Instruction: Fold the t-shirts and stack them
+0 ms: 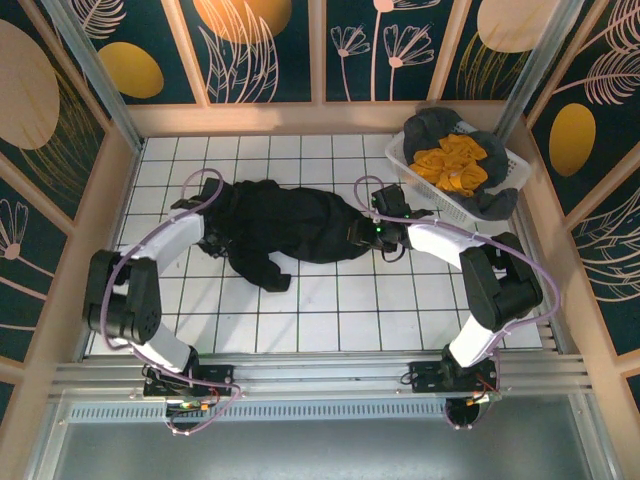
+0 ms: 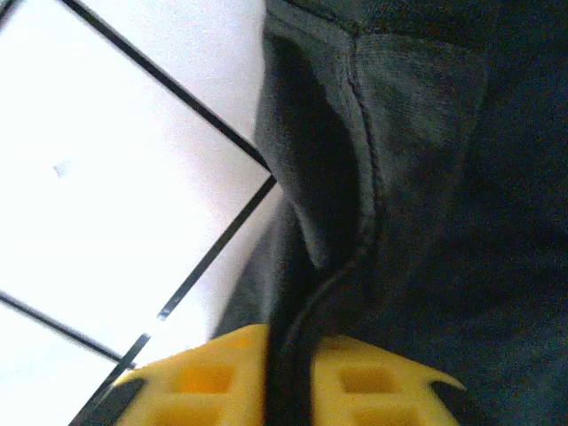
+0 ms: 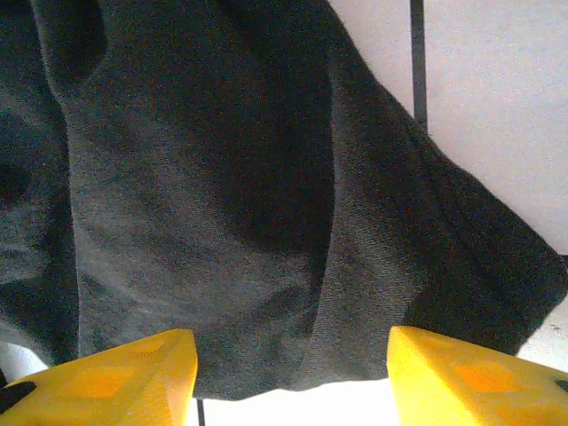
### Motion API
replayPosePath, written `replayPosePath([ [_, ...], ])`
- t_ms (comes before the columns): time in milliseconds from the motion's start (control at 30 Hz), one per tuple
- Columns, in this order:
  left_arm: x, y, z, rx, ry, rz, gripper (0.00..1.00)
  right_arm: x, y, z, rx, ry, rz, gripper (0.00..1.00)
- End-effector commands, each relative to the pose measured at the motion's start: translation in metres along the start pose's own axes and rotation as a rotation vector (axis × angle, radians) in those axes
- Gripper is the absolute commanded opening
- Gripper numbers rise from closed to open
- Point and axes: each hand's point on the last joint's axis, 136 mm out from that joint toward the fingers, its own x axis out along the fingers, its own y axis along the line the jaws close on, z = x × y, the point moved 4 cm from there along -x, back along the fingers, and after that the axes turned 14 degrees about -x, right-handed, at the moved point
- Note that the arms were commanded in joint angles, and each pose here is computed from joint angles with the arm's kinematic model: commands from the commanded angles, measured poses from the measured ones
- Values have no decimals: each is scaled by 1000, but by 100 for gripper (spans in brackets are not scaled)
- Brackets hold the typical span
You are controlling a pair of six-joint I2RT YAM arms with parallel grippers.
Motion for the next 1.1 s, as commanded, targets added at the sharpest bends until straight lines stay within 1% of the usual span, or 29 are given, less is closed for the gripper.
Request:
replayPosePath([
  [0,-11,32,1,7,-66,92,6,0,-6,3,28,2,-20,57],
  [33,-17,34,5,0,-92,93,2,0,-7,3,34,4,-24,56],
  [67,-18,45,5,-4,-110,117,0,0,-8,2,36,6,-25,55],
  [267,-42,78,17,-77,-234,142,0,0,-14,-5,35,34,-57,53],
  [400,-36,102,13,-108,-240,179,0,3,-20,-15,42,66,-81,53],
  [467,-32,111,12,-114,-238,202,0,6,-19,-20,45,89,-74,57],
  [600,-31,117,14,-118,-262,205,0,12,-17,-26,44,117,-64,62],
  [667,-31,117,17,-116,-267,193,0,19,-18,-29,49,140,-56,62],
  [700,-30,117,17,-116,-265,186,0,23,-18,-29,53,145,-51,60],
  [800,-30,106,19,-112,-248,138,0,34,-14,-22,72,135,-20,42],
  [833,-31,100,20,-110,-241,112,0,35,-11,-13,76,116,-13,30],
  [867,-34,91,21,-110,-236,78,0,34,-8,-3,78,90,-9,21],
  [967,-45,68,28,-113,-231,-2,0,23,-1,32,94,-6,-8,3],
  [1000,-50,60,31,-117,-235,-27,0,18,-1,42,106,-36,-7,0],
  [1067,-64,42,40,-127,-249,-80,0,1,3,67,125,-107,2,0],
])
